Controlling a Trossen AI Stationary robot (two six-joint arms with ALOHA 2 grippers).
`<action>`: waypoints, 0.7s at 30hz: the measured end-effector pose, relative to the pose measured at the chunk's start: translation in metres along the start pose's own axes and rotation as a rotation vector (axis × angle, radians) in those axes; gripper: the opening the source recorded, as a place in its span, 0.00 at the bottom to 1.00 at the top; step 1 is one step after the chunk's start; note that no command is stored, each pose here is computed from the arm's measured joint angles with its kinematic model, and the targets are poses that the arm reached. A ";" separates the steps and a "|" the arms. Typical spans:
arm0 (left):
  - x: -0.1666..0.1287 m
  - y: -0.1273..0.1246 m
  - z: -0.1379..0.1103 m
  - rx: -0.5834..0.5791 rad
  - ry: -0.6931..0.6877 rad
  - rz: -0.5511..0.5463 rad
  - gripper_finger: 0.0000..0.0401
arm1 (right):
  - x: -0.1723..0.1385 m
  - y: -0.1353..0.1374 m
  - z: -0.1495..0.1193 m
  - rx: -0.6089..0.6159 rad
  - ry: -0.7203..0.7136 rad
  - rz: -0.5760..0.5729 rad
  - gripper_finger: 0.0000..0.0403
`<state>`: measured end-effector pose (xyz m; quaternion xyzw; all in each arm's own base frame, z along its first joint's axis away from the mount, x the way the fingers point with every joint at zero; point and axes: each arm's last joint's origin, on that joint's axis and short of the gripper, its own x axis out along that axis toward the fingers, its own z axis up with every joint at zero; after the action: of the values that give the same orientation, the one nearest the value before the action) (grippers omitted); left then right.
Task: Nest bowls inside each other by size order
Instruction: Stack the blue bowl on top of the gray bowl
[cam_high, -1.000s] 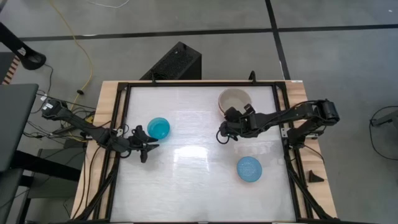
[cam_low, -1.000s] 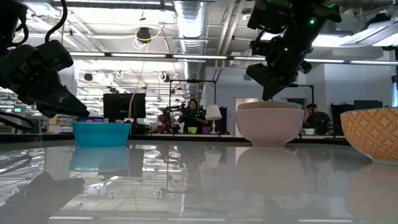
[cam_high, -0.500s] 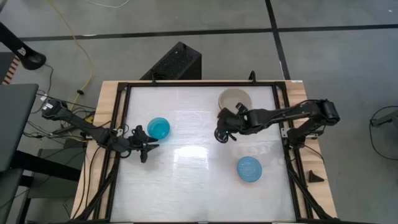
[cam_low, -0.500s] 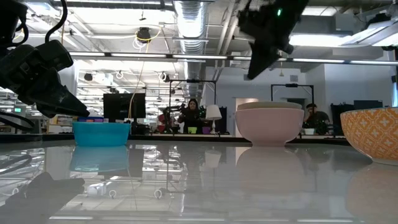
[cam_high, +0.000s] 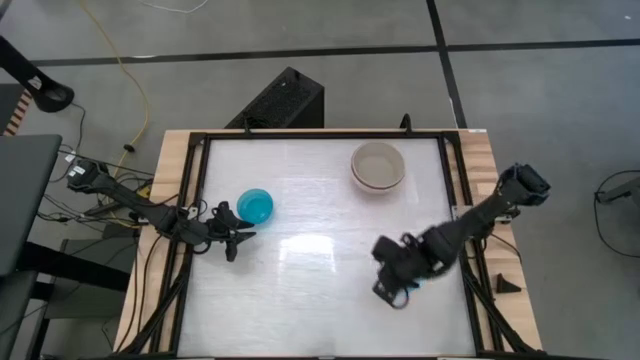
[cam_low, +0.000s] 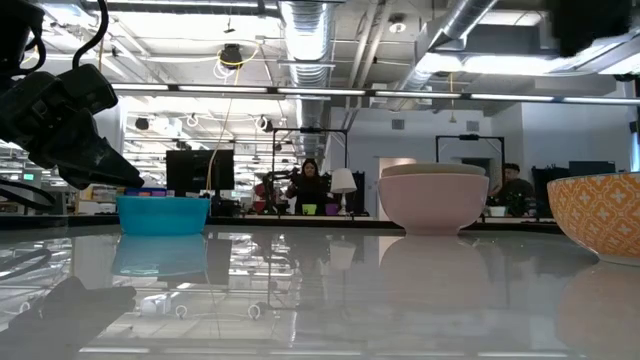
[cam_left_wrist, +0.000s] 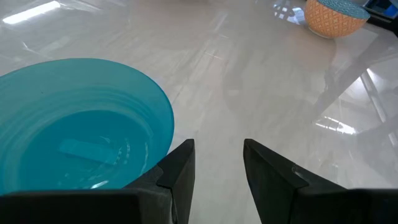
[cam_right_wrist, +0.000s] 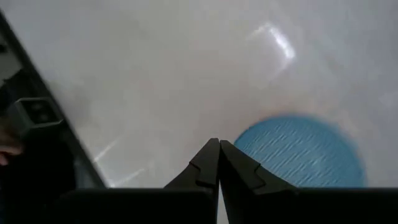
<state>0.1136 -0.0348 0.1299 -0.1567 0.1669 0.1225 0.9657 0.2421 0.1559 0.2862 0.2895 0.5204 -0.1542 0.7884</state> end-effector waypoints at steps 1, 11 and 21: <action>0.000 0.000 0.000 0.000 0.000 0.000 0.31 | -0.001 0.002 -0.005 0.031 0.006 0.006 0.10; 0.000 0.000 0.000 0.000 0.000 0.000 0.31 | 0.026 0.013 -0.022 0.124 0.044 -0.076 0.36; 0.000 0.000 0.000 0.000 0.000 0.000 0.31 | 0.085 0.005 0.000 0.097 0.254 -0.211 0.67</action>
<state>0.1136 -0.0348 0.1299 -0.1567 0.1668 0.1224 0.9657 0.2797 0.1649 0.2098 0.2881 0.6354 -0.2234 0.6807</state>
